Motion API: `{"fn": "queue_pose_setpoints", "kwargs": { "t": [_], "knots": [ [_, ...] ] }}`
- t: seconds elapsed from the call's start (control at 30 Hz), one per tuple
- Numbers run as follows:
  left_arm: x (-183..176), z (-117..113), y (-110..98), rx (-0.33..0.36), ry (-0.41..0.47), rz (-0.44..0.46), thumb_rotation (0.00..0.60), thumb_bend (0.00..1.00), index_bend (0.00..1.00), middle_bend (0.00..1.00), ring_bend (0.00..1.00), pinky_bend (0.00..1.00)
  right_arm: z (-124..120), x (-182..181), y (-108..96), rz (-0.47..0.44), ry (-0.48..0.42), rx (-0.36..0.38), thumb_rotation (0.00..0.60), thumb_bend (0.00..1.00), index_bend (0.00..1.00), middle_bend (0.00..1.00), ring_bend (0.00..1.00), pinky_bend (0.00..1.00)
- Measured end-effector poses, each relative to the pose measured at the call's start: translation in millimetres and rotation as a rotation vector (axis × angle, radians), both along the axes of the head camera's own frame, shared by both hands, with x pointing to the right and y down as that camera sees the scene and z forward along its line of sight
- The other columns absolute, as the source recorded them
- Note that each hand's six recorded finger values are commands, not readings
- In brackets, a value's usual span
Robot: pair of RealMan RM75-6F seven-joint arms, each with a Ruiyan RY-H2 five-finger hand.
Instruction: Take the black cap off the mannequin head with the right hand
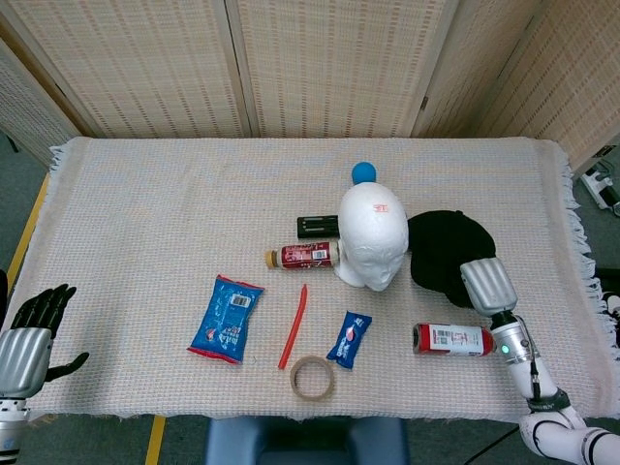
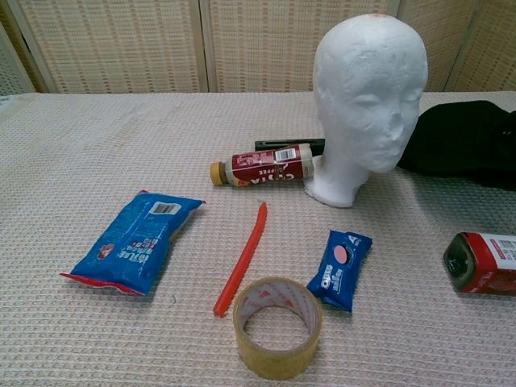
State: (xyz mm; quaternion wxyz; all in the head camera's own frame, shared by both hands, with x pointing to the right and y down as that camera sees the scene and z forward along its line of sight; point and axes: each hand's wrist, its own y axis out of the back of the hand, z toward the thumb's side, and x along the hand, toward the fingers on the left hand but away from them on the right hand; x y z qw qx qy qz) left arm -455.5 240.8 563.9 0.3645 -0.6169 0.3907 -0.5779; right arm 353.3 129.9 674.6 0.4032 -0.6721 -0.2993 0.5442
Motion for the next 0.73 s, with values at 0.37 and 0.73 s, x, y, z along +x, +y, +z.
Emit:
{"fn": "queue_pose_setpoints", "kwargs": {
  "t": [0.37, 0.73],
  "knots": [
    [-0.9, 1.1, -1.5, -0.002, 0.002, -0.001, 0.6, 0.18, 0.09, 0.1, 0.09, 0.16, -54.5, 29.9, 13.2, 0.049, 0.016, -0.012, 0.6, 0.0, 0.0, 0.05, 0.07, 0.24],
    [-0.8, 2.3, 0.9, 0.009, 0.001, -0.009, 0.6, 0.18, 0.09, 0.1, 0.09, 0.16, -124.0, 77.1, 85.1, 0.197, 0.047, 0.13, 0.6, 0.0, 0.09, 0.17, 0.16, 0.29]
  ]
}}
